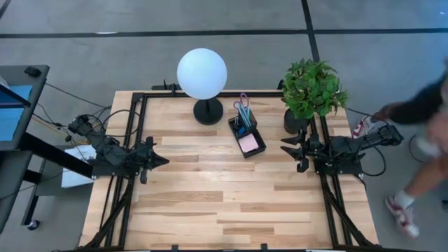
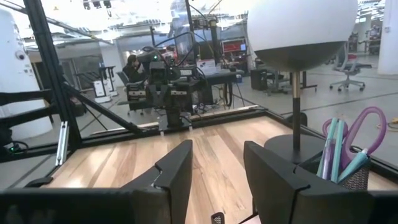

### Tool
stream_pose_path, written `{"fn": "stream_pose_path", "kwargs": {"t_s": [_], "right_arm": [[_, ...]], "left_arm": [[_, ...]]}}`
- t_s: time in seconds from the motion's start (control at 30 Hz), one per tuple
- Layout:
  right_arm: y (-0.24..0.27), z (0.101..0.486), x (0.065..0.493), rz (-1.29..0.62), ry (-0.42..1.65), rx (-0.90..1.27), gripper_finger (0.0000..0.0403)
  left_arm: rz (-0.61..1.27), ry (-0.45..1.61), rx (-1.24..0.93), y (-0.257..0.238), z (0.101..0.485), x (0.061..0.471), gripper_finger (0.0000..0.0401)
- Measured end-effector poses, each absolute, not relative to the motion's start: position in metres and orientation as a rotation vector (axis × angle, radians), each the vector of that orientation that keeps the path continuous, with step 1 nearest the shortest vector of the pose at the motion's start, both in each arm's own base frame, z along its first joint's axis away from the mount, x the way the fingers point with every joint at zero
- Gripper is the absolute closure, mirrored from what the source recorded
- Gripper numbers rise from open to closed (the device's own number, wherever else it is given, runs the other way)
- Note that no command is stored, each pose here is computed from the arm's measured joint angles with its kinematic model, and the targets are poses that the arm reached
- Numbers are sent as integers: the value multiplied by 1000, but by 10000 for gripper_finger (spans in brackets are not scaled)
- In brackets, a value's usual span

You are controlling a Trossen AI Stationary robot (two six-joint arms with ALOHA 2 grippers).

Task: Pick and place office supplies into organizer
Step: Return to Home Position

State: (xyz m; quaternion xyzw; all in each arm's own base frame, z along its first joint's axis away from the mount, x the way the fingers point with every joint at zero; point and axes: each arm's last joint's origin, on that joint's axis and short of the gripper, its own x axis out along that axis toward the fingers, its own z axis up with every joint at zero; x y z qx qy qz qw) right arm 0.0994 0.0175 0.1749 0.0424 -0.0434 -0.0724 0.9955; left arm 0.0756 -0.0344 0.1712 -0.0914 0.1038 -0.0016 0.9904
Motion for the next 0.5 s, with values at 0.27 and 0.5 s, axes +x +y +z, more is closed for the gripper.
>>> {"fn": "stream_pose_path", "kwargs": {"t_s": [0.27, 0.5], "right_arm": [[18, 175, 99, -145, -87, 85, 265], [18, 175, 99, -145, -87, 85, 264]], "left_arm": [[-4, 209, -178, -34, 171, 76, 401], [-4, 209, -177, -34, 171, 76, 401]]}}
